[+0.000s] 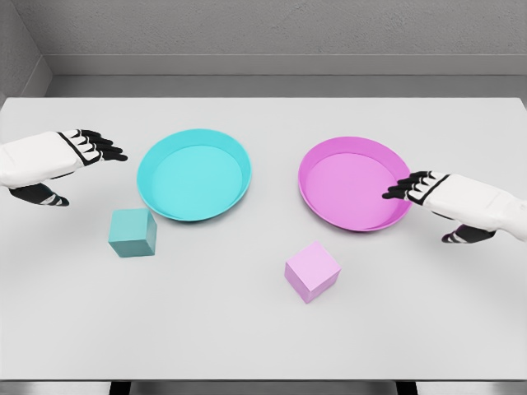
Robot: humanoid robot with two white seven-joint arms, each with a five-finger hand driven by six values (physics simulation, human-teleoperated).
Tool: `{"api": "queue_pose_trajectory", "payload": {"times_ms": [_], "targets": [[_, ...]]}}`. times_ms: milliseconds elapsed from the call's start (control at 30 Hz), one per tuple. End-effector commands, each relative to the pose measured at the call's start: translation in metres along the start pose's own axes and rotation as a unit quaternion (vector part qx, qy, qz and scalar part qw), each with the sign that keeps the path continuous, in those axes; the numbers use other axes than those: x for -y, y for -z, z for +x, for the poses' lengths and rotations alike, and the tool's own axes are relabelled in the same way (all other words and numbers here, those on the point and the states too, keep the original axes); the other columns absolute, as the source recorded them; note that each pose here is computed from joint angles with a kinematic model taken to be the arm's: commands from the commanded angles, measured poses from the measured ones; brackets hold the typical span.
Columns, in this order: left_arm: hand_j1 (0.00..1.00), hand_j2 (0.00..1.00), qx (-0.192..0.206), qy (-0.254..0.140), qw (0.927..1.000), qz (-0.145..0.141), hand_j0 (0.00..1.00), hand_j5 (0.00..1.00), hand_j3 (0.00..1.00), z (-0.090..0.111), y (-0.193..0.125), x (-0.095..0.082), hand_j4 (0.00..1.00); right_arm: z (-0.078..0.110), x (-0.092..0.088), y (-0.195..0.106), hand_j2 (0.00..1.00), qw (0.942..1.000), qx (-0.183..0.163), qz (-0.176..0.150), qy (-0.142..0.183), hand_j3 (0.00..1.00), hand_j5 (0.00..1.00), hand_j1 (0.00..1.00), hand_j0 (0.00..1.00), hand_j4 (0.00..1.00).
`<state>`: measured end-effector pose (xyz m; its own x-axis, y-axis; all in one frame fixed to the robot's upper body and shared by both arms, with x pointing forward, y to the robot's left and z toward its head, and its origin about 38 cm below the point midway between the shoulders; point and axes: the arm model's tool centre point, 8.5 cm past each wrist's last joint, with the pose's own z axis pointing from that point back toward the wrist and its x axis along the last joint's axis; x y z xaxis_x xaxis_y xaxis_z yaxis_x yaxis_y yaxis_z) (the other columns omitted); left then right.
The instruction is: Place the blocks in the corresponding plates according to their colors
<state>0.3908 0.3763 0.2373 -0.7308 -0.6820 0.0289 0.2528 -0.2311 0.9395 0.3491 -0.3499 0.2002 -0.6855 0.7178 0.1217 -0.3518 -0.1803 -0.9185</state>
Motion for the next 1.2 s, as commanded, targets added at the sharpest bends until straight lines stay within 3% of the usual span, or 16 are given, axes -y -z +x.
{"api": "queue_pose_trajectory", "payload": {"times_ms": [0, 133, 267, 400, 433, 533, 567, 633, 733, 967, 1067, 1167], "targets": [[1.00, 1.00, -0.001, -0.002, 1.0000, 0.001, 1.00, 1.00, 1.00, 0.000, 0.000, -0.001, 1.00, 0.000, 0.000, 0.000, 1.00, 1.0000, 0.001, 0.005, 0.000, 1.00, 1.00, 1.00, 1.00, 1.00], [1.00, 1.00, -0.007, 0.031, 0.9993, -0.020, 1.00, 1.00, 1.00, 0.001, 0.003, 0.004, 1.00, 0.007, 0.009, 0.014, 1.00, 0.9998, 0.018, -0.013, 0.001, 1.00, 1.00, 1.00, 1.00, 1.00], [1.00, 1.00, 0.005, 0.070, 0.9967, -0.041, 1.00, 1.00, 1.00, 0.013, 0.012, 0.008, 1.00, 0.039, 0.011, 0.062, 1.00, 0.9959, 0.088, 0.020, -0.010, 1.00, 1.00, 1.00, 1.00, 1.00], [1.00, 1.00, 0.031, 0.085, 0.9946, -0.052, 1.00, 1.00, 1.00, 0.031, 0.022, 0.013, 1.00, 0.056, 0.029, 0.084, 1.00, 0.9919, 0.123, 0.005, -0.028, 1.00, 1.00, 1.00, 1.00, 1.00], [1.00, 1.00, 0.037, 0.085, 0.9942, -0.054, 1.00, 1.00, 1.00, 0.034, 0.024, 0.014, 1.00, 0.060, 0.034, 0.085, 1.00, 0.9897, 0.138, -0.001, -0.038, 1.00, 1.00, 1.00, 1.00, 1.00], [1.00, 1.00, 0.056, 0.103, 0.9908, -0.068, 1.00, 1.00, 1.00, 0.048, 0.031, 0.021, 1.00, 0.080, 0.045, 0.087, 1.00, 0.9725, 0.218, -0.011, -0.081, 1.00, 1.00, 1.00, 1.00, 1.00], [1.00, 1.00, 0.058, 0.105, 0.9905, -0.068, 1.00, 1.00, 1.00, 0.049, 0.034, 0.022, 1.00, 0.085, 0.048, 0.091, 1.00, 0.9700, 0.227, -0.013, -0.086, 1.00, 1.00, 1.00, 1.00, 1.00], [1.00, 1.00, 0.058, 0.121, 0.9876, -0.081, 1.00, 1.00, 1.00, 0.051, 0.038, 0.028, 1.00, 0.095, 0.038, 0.101, 1.00, 0.9646, 0.245, 0.027, -0.094, 1.00, 1.00, 1.00, 1.00, 1.00], [1.00, 1.00, 0.058, 0.133, 0.9854, -0.088, 1.00, 1.00, 1.00, 0.052, 0.040, 0.030, 1.00, 0.095, 0.032, 0.102, 1.00, 0.9627, 0.244, 0.060, -0.101, 1.00, 1.00, 1.00, 1.00, 1.00], [1.00, 1.00, 0.070, 0.158, 0.9801, -0.097, 1.00, 1.00, 1.00, 0.064, 0.053, 0.038, 1.00, 0.096, 0.034, 0.103, 1.00, 0.9619, 0.245, 0.059, -0.105, 1.00, 1.00, 1.00, 1.00, 1.00], [1.00, 1.00, 0.073, 0.162, 0.9793, -0.098, 1.00, 1.00, 1.00, 0.066, 0.054, 0.039, 1.00, 0.109, 0.021, 0.112, 1.00, 0.9537, 0.266, 0.091, -0.107, 1.00, 1.00, 1.00, 1.00, 1.00], [1.00, 1.00, 0.076, 0.162, 0.9787, -0.100, 1.00, 1.00, 1.00, 0.068, 0.055, 0.041, 1.00, 0.109, 0.021, 0.113, 1.00, 0.9532, 0.267, 0.093, -0.108, 1.00, 1.00, 1.00, 1.00, 1.00]]}}
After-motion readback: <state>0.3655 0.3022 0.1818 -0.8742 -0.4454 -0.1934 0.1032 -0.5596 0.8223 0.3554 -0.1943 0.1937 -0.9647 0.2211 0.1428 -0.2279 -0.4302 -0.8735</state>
